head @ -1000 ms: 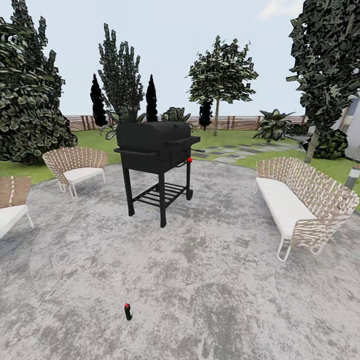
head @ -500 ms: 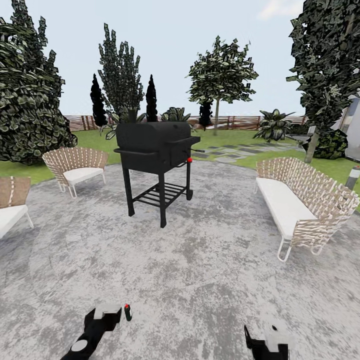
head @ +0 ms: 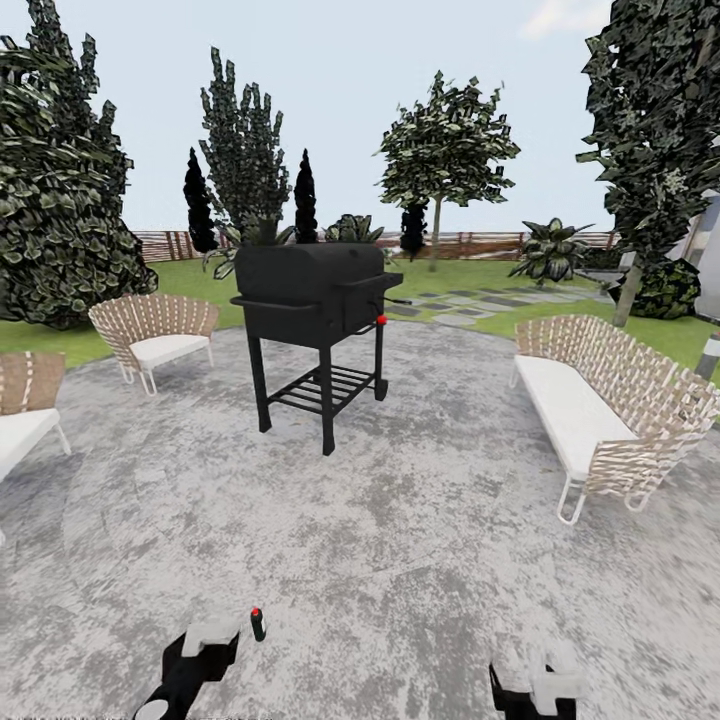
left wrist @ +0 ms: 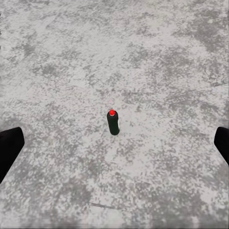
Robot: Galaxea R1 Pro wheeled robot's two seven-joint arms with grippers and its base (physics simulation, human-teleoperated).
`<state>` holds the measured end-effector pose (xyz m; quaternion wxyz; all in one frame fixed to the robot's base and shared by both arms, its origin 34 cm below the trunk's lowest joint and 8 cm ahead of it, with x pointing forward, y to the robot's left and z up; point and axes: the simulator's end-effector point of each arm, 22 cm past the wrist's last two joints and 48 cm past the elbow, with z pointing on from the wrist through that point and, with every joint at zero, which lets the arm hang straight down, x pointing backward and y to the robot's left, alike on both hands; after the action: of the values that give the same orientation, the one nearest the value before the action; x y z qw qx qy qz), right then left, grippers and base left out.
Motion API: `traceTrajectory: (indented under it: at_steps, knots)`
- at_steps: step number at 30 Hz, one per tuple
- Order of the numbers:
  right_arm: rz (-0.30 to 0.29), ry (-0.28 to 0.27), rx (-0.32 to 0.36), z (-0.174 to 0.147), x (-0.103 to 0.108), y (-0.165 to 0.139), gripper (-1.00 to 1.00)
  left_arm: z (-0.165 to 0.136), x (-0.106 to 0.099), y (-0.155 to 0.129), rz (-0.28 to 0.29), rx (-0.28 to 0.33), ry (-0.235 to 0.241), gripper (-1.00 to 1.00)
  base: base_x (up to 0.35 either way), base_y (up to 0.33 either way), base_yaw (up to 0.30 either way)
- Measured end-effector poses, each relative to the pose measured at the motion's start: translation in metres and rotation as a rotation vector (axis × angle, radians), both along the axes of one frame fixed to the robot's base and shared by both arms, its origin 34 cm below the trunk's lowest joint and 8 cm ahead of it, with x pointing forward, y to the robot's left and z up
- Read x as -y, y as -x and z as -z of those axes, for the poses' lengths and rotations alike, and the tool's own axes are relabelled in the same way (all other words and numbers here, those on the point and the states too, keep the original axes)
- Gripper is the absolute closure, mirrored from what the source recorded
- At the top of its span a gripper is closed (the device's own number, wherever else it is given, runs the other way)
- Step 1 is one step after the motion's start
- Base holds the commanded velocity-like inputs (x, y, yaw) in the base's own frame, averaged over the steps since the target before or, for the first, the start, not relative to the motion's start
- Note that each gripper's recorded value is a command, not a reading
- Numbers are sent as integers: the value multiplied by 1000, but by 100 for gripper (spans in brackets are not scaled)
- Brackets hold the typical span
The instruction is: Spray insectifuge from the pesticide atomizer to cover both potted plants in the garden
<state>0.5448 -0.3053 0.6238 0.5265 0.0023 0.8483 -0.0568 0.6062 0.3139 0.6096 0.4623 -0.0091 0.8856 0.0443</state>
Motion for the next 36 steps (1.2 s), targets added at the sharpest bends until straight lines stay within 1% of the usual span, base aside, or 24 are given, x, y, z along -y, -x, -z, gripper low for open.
traceTrajectory:
  at_steps: [4, 11, 14, 20, 27, 36]
  knots:
    - [3, 0, -14, 5, 1, 4, -100, 6, 0, 6, -2, -17, 0, -100, 0, 0, 246]
    - [4, 0, -16, 6, 1, 5, -100, 7, 0, 8, -2, -21, 1, -100, 1, 0, 267]
    - [4, 0, -16, 6, 1, 5, -100, 7, 0, 8, -2, -21, 1, -100, 91, -2, 110]
    - [3, -1, -14, 5, 1, 5, -100, 7, 0, 8, -2, -20, 1, -100, 277, -76, 21]
    - [0, -2, -14, 5, 0, 5, -100, 7, 0, 8, -3, -20, 2, -100, 295, -191, 3]
    - [1, -1, -13, 5, 0, 4, -100, 7, -1, 8, -4, -20, 2, -100, 280, -205, 231]
